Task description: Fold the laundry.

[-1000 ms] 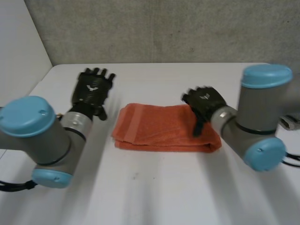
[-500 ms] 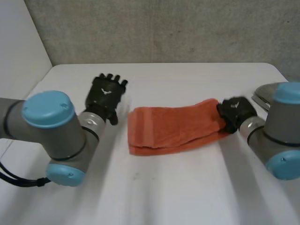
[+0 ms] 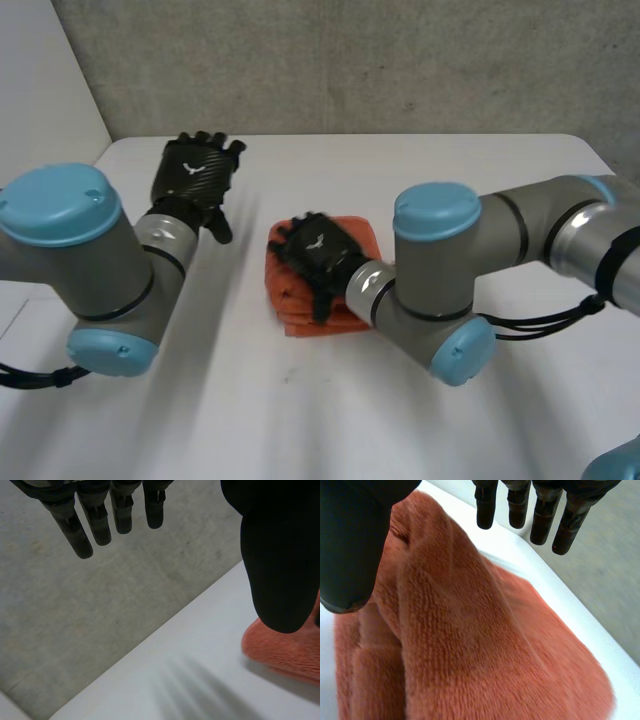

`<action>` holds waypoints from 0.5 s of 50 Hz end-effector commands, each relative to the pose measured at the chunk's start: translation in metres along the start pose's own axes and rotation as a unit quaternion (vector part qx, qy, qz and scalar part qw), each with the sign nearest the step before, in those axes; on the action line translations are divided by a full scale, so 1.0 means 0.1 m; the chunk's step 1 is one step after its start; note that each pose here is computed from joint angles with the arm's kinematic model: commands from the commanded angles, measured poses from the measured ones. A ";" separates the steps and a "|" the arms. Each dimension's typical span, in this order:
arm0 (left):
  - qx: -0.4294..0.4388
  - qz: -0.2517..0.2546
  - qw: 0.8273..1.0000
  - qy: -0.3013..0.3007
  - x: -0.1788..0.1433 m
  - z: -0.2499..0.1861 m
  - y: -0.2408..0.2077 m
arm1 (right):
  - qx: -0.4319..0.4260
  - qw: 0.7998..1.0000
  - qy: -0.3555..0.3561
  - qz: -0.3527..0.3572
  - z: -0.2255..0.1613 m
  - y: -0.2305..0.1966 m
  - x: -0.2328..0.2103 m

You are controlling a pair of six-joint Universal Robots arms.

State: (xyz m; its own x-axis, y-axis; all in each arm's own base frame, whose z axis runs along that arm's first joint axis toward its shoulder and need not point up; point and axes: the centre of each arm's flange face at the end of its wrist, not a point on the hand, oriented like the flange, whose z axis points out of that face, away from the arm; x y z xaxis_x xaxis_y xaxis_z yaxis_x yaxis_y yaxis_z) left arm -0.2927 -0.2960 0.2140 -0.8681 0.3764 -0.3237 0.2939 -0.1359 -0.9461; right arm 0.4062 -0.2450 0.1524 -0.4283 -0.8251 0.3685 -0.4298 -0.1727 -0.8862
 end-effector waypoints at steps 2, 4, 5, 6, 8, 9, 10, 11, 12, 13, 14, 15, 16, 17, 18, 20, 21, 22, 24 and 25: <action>-0.007 -0.039 0.995 0.091 0.50 0.07 -0.03 | -0.005 0.977 0.118 0.175 -0.17 -0.08 0.72; -0.022 -0.052 0.992 0.112 0.59 0.08 0.01 | -0.016 0.977 0.100 0.185 -0.16 -0.04 0.70; -0.032 -0.057 0.991 0.120 0.64 0.08 0.04 | -0.021 0.978 0.094 0.187 -0.15 -0.01 0.69; -0.054 -0.066 0.988 0.131 0.69 0.11 0.11 | -0.025 0.977 0.089 0.190 -0.13 0.02 0.68; -0.079 -0.071 0.985 0.136 0.74 0.13 0.21 | -0.044 0.976 0.080 0.199 -0.06 0.15 0.66; -0.091 -0.071 0.984 0.137 0.76 0.13 0.26 | -0.051 0.975 0.077 0.202 -0.05 0.19 0.65; -0.111 -0.069 0.982 0.138 0.78 0.13 0.35 | -0.060 0.974 0.077 0.204 -0.03 0.24 0.64; -0.121 -0.068 0.981 0.137 0.79 0.14 0.39 | -0.067 0.973 0.075 0.207 -0.01 0.28 0.63; -0.132 -0.067 0.980 0.133 0.78 0.14 0.44 | -0.080 0.972 0.073 0.210 0.01 0.36 0.64; -0.137 -0.065 0.980 0.129 0.77 0.15 0.47 | -0.086 0.971 0.072 0.210 0.03 0.39 0.63; -0.151 -0.061 0.980 0.112 0.73 0.17 0.54 | -0.093 0.970 0.071 0.212 0.04 0.43 0.63; -0.156 -0.058 0.981 0.104 0.72 0.17 0.56 | -0.098 0.970 0.069 0.213 0.05 0.46 0.62; -0.158 -0.055 0.981 0.098 0.70 0.17 0.57 | -0.111 0.968 0.066 0.215 0.08 0.53 0.60; -0.161 -0.052 0.981 0.093 0.68 0.17 0.58 | -0.117 0.967 0.067 0.215 0.09 0.55 0.60; -0.170 -0.040 0.981 0.088 0.65 0.17 0.61 | -0.124 0.967 0.067 0.214 0.09 0.58 0.59; -0.183 -0.024 0.979 0.090 0.61 0.15 0.64 | -0.143 0.966 0.070 0.203 0.08 0.62 0.59; -0.187 -0.017 0.978 0.093 0.61 0.14 0.64 | -0.149 0.966 0.073 0.197 0.07 0.63 0.61; -0.197 -0.005 0.976 0.097 0.60 0.12 0.66 | -0.154 0.966 0.076 0.191 0.06 0.63 0.62; -0.200 0.002 0.975 0.101 0.61 0.09 0.64 | -0.162 0.967 0.090 0.174 0.01 0.61 0.70; -0.198 0.006 0.974 0.106 0.64 0.07 0.61 | -0.161 0.967 0.094 0.172 0.00 0.59 0.72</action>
State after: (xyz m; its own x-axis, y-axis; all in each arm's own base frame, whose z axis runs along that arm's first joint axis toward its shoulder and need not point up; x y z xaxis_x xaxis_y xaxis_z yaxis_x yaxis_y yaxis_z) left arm -0.3371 -0.2942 0.1333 -0.8096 0.5426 -0.2240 0.3900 0.2120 -0.8961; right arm 0.3612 -0.3093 0.1201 -0.7019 -0.7105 0.0498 -0.3811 0.3156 -0.8690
